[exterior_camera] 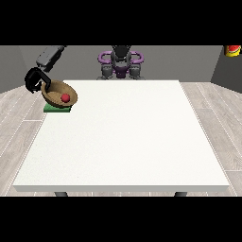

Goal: Pick the cup and pour the ball into the bowl, then pick the bowl and place it on the pad

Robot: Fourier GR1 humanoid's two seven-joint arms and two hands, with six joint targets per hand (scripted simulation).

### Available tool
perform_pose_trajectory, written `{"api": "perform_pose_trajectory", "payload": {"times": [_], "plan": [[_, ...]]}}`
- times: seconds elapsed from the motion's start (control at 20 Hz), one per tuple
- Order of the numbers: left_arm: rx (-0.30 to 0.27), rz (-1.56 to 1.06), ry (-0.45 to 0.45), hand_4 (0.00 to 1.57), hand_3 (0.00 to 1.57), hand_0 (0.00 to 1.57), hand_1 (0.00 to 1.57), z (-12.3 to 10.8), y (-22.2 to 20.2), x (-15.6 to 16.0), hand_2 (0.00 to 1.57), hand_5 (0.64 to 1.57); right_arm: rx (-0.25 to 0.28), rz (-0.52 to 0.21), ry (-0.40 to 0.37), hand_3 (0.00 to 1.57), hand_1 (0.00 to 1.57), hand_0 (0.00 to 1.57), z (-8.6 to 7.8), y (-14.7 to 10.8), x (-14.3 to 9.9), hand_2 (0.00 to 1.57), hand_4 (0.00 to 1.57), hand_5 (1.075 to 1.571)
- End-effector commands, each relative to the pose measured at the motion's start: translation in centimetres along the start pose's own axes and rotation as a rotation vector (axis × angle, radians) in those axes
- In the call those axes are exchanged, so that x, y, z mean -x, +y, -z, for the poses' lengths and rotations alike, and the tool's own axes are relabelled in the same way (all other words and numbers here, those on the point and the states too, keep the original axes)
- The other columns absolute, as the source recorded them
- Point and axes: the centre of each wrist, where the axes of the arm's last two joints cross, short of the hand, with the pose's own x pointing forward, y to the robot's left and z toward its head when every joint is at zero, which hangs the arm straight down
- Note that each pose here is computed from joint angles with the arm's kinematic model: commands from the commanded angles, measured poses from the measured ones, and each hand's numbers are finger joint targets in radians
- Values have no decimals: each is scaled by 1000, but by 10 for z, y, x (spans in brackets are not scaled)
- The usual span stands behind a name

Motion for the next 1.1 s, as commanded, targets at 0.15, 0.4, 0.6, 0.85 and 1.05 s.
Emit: {"api": "perform_pose_trajectory", "payload": {"times": [0.15, 0.4, 0.6, 0.85, 1.05], "plan": [[16, 1, 12, 1203, 0, 0, 0, -9, 1, 18, 0, 1557, -16, 55, 26, 552, 1571, 1571, -4, 25, 24, 1571, 1023, 1571], [17, -10, -17, 1190, 0, 0, 0, -5, -5, 11, 0, 1562, 86, 133, 81, 1011, 1571, 1571, -1, -13, 18, 1571, 527, 1568], [32, -7, -18, 1195, 0, 0, 0, 4, -6, -11, 0, 1561, 182, 111, 29, 977, 1571, 1571, 0, -41, 5, 1571, 0, 1554], [-15, 16, -13, 1192, 0, 0, 0, 2, 7, -9, 0, 1562, 167, 126, 25, 796, 1465, 1465, 6, -15, -11, 1389, 0, 1539], [3, 41, -85, 1187, 0, 0, 0, -7, 22, -14, 0, 1564, 174, 219, -30, 753, 1451, 1451, 5, 0, 6, 1383, 0, 1540]]}}
